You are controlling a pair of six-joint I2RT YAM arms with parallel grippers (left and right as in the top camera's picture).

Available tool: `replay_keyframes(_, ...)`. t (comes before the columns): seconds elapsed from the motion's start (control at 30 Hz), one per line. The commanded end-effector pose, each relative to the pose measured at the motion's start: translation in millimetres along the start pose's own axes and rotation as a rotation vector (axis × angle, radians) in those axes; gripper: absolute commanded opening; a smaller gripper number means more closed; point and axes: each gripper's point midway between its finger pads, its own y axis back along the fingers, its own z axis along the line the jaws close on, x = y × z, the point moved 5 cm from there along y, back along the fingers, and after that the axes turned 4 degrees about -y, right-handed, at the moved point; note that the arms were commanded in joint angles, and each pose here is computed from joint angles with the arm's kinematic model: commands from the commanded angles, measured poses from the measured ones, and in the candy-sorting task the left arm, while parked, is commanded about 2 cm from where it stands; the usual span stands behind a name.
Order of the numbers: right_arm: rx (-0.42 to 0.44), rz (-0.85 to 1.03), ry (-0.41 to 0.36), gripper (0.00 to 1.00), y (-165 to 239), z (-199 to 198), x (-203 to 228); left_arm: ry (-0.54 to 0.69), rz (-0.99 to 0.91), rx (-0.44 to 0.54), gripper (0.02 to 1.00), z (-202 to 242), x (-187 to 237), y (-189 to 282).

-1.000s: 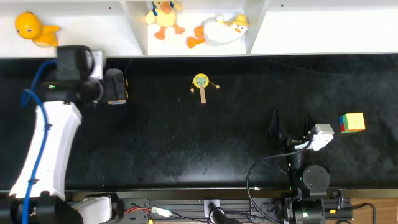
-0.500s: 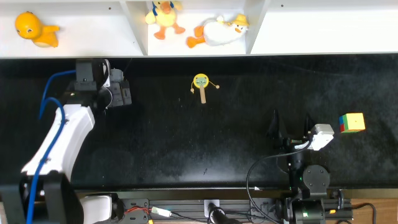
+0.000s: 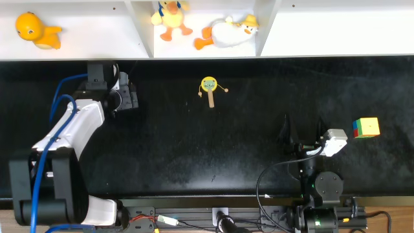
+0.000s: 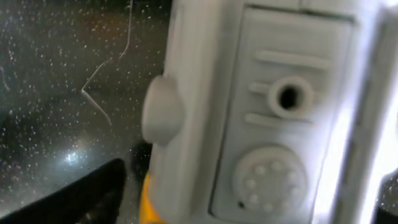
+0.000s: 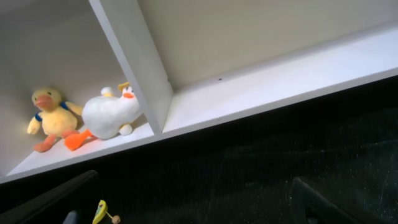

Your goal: Store Toys

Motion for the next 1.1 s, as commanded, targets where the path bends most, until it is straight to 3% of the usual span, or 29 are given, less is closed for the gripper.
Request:
replay_keyframes(0.03, 0.002, -0.002, -0.005, 0.996, -0.2, -1.2, 3.0, 0.005, 0.005, 0.013, 0.586, -2.1, 2.8, -2.3)
replay_keyframes(0.43, 0.002, -0.002, -0.005, 0.996, -0.2, -1.2, 3.0, 0.031, 0.005, 0.028, 0.419, -3.9, 1.0, 0.5)
replay_keyframes(0.67, 0.002, -0.002, -0.005, 0.996, -0.2, -1.2, 3.0, 0.041, -0.040, 0.027, 0.312, -1.5, -16.2, 35.2)
replay_keyframes(1.1, 0.002, -0.002, -0.005, 0.996, -0.2, -1.2, 3.0, 0.068, -0.366, 0.015, 0.235, 7.7, -59.2, 114.1)
